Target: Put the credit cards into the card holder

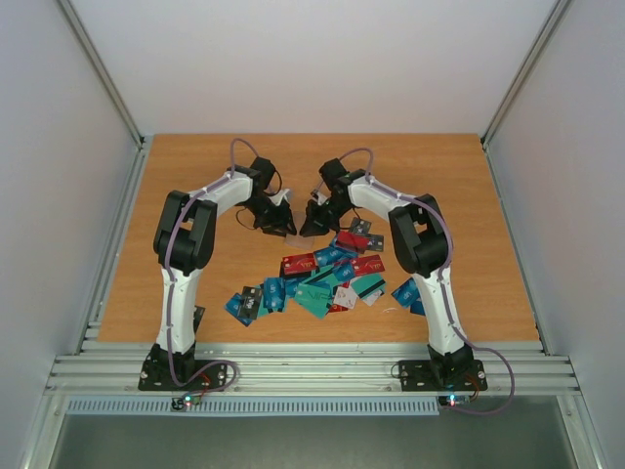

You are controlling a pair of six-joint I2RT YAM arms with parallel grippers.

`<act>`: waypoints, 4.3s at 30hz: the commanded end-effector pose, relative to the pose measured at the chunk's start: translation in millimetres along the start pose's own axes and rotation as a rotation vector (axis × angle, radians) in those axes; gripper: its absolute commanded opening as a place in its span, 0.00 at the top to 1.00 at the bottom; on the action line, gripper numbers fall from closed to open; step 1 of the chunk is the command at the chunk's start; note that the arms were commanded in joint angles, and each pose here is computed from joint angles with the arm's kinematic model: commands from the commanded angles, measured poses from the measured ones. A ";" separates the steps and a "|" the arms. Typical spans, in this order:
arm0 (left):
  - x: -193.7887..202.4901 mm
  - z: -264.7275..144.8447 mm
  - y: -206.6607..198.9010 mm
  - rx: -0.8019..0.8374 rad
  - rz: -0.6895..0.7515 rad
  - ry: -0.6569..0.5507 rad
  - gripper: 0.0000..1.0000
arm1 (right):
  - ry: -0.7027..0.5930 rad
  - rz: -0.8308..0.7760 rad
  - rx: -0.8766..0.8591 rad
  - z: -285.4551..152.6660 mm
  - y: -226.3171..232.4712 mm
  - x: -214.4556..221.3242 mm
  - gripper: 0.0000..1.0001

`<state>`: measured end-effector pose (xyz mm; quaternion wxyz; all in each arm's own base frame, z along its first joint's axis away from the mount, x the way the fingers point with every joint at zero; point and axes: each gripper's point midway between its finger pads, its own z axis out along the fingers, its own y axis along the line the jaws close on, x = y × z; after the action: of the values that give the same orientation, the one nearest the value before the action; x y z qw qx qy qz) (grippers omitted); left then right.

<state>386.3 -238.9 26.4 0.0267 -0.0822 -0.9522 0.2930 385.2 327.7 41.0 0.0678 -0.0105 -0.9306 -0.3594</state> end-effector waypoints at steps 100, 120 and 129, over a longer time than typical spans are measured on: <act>-18.7 -26.3 -16.9 -0.101 0.047 -0.053 0.54 | -0.087 -0.195 0.051 -65.4 -8.9 -22.9 0.73; -24.9 -1.8 -1.4 -0.148 0.054 -0.006 0.54 | -0.053 -0.181 0.049 -27.9 -20.8 -43.8 0.75; -27.1 4.1 -2.1 -0.136 0.057 0.007 0.55 | -0.029 -0.188 0.030 -18.4 -17.1 -42.3 0.77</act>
<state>411.2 -241.7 29.9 0.0096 -0.0995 -0.9690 0.2259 428.8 293.4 38.8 0.0186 0.0582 -0.9378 -0.3418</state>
